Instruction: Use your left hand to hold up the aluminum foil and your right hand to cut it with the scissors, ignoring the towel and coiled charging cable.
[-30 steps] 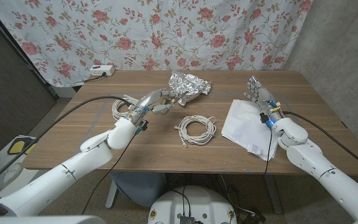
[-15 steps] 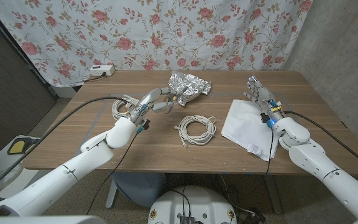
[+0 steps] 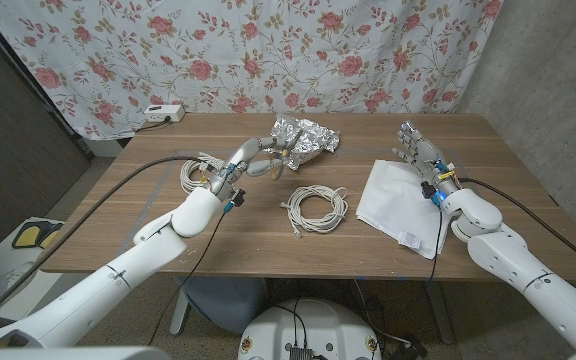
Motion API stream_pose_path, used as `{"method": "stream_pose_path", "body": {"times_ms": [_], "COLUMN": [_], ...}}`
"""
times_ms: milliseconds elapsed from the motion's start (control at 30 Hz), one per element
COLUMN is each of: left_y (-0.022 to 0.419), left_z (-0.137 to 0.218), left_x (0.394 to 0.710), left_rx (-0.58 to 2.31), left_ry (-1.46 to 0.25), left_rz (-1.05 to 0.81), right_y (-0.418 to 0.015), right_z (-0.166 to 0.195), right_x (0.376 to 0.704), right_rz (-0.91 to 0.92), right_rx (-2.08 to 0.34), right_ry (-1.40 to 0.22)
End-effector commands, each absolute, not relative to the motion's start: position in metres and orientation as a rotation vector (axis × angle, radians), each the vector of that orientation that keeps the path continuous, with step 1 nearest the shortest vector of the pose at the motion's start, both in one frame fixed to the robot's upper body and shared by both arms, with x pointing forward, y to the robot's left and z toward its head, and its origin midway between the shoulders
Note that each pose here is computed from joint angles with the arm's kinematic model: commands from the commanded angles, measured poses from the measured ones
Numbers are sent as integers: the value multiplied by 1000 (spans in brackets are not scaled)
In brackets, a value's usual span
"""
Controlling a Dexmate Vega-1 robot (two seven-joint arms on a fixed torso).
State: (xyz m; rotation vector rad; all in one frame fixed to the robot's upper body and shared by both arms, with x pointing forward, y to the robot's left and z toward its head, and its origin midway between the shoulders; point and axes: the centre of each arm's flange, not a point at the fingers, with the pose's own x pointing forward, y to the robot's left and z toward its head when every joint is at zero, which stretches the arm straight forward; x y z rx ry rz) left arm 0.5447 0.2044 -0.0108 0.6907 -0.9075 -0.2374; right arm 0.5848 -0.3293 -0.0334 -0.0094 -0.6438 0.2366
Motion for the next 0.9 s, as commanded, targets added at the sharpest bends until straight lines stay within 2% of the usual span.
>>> {"method": "stream_pose_path", "body": {"times_ms": [33, 900], "left_y": [200, 191], "left_z": [-12, -8], "left_x": [550, 556], "left_rx": [593, 469], "left_ry": [-912, -918], "left_rz": [-271, -329], "right_y": [-332, -322], "right_z": [-32, -33], "right_x": [581, 571], "right_rz": [236, 271], "right_rx": [-20, -59], "right_ry": [-651, -663]}}
